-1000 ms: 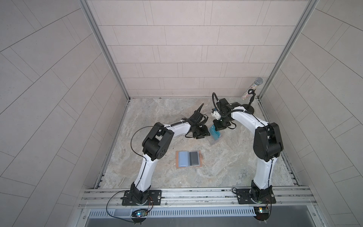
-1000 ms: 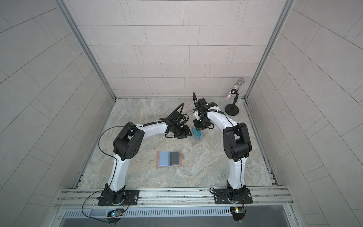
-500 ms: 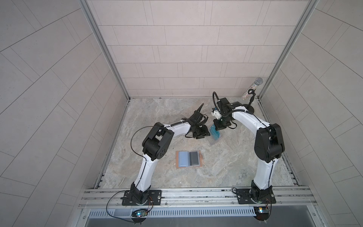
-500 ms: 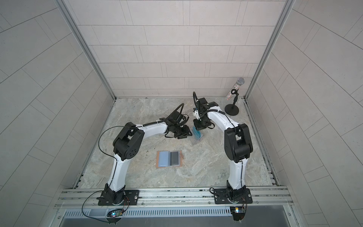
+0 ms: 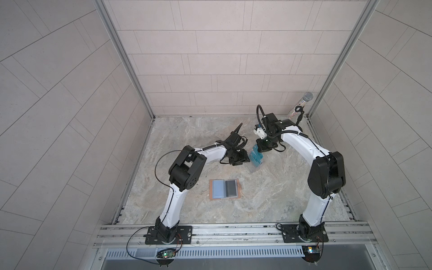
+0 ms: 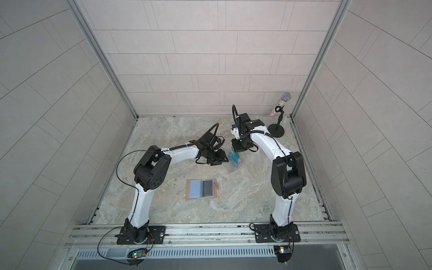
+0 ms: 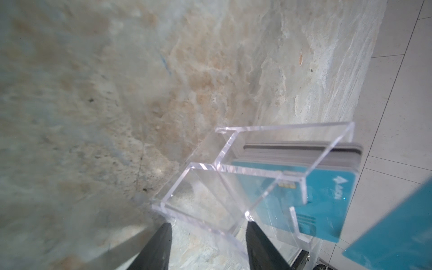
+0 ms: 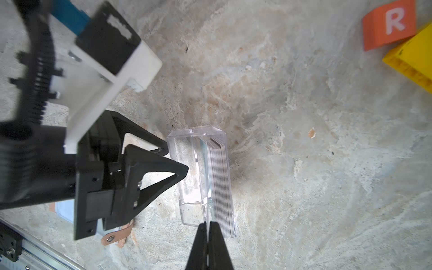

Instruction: Put the credit cards into the card holder

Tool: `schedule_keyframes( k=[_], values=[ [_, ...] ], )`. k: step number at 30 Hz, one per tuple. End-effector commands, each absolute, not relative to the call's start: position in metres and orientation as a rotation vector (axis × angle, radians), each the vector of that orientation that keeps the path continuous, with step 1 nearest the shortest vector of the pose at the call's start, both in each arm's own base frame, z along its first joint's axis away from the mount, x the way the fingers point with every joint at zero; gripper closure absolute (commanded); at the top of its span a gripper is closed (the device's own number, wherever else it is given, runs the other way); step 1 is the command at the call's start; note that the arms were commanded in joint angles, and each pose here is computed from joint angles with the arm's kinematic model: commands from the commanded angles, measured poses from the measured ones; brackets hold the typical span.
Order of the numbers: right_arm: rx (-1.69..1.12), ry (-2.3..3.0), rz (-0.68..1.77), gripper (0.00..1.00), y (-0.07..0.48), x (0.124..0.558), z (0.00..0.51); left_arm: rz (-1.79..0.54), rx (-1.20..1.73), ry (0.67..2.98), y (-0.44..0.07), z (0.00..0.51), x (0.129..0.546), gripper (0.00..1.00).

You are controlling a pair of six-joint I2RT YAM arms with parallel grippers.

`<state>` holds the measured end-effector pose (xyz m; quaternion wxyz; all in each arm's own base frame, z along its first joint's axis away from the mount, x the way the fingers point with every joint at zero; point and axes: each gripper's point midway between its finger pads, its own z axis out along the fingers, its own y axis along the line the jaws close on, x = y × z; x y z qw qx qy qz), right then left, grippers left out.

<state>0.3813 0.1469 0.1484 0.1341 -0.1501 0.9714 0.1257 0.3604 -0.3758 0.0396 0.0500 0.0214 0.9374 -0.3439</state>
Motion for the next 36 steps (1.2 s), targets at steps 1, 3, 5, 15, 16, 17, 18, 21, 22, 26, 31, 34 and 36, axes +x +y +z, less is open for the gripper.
schedule_keyframes(
  k=[1,3,5,15,16,17,18,21,22,26,31,34,36],
  values=[
    [-0.417,2.765,0.400,1.00,0.144,0.373,0.177,-1.130,0.119,2.787,-0.379,0.078,0.360,0.42],
    [-0.397,2.744,0.404,1.00,0.141,0.371,0.186,-1.150,0.131,2.757,-0.380,0.091,0.360,0.41],
    [-0.375,2.723,0.427,1.00,0.138,0.369,0.195,-1.159,0.187,2.711,-0.380,0.107,0.360,0.41],
    [-0.320,2.553,0.755,1.00,0.160,0.357,0.234,-1.129,0.245,2.514,-0.342,0.182,0.348,0.41],
    [-0.314,2.533,0.801,1.00,0.164,0.356,0.236,-1.135,0.228,2.491,-0.334,0.188,0.347,0.41],
    [-0.307,2.511,0.843,1.00,0.169,0.354,0.240,-1.145,0.215,2.469,-0.327,0.194,0.346,0.41],
    [-0.303,2.492,0.877,1.00,0.172,0.353,0.244,-1.155,0.208,2.450,-0.320,0.198,0.344,0.41],
    [-0.292,2.430,0.974,1.00,0.184,0.349,0.254,-1.227,0.187,2.374,-0.305,0.215,0.337,0.41],
    [-0.295,2.408,0.999,1.00,0.188,0.347,0.257,-1.265,0.179,2.348,-0.300,0.220,0.334,0.41],
    [-0.304,2.336,1.105,1.00,0.209,0.339,0.269,-1.416,0.177,2.231,-0.295,0.244,0.323,0.41],
    [-0.318,2.243,1.249,1.00,0.233,0.330,0.290,-1.471,0.224,2.117,-0.291,0.270,0.308,0.41],
    [-0.330,2.199,1.302,1.00,0.244,0.325,0.300,-1.466,0.230,2.063,-0.286,0.280,0.304,0.41],
    [-0.334,2.154,1.348,1.00,0.251,0.322,0.307,-1.465,0.214,2.024,-0.283,0.284,0.303,0.41]
  ],
)
